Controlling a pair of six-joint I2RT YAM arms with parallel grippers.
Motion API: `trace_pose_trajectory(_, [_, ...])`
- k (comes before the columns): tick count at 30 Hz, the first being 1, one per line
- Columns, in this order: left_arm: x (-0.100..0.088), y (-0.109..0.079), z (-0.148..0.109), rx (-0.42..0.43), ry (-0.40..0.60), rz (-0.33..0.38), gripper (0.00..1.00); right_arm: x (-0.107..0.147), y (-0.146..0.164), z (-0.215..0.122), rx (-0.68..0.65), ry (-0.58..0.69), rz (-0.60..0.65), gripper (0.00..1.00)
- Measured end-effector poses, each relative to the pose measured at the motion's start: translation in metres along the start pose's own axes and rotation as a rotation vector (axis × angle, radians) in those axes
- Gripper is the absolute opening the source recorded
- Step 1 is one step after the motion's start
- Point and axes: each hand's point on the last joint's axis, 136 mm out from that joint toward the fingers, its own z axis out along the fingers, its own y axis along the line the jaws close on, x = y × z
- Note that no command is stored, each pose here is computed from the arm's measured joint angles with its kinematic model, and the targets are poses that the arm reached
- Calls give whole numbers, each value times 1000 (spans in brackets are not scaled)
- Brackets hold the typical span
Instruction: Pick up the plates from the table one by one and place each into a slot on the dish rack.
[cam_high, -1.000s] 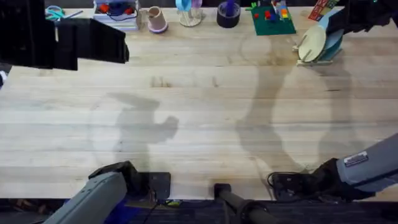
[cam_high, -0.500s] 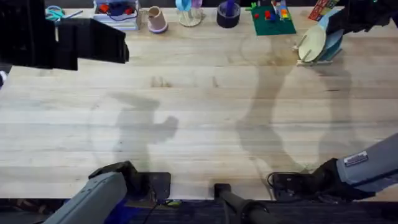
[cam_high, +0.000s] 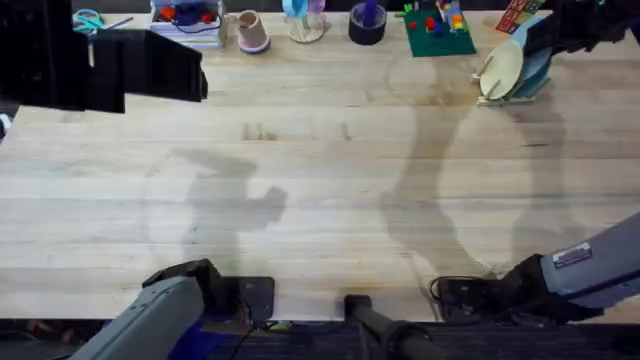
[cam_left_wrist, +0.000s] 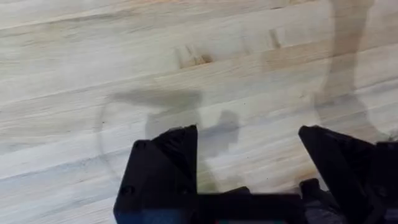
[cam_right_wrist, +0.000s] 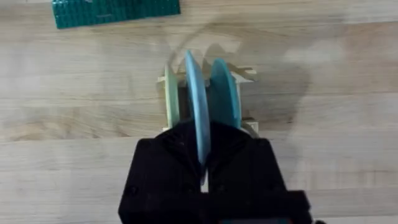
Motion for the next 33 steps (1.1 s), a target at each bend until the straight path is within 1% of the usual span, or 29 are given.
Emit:
trace_pose_trajectory(4, [0, 0, 0, 0, 0, 0, 993, 0, 0, 0, 0, 1, 0, 78])
trace_pose_trajectory(8, [0, 0, 0, 0, 0, 0, 993, 0, 0, 0, -1, 1, 0, 115])
trace_pose_trajectory(11, [0, 0, 0, 0, 0, 0, 993, 0, 0, 0, 0, 0, 0, 162])
trace_pose_trajectory(15, [0, 0, 0, 0, 0, 0, 994, 0, 0, 0, -1, 0, 0, 189])
trace_pose_trajectory(33, [0, 0, 0, 0, 0, 0, 993, 1, 1, 0, -2, 3, 0, 200])
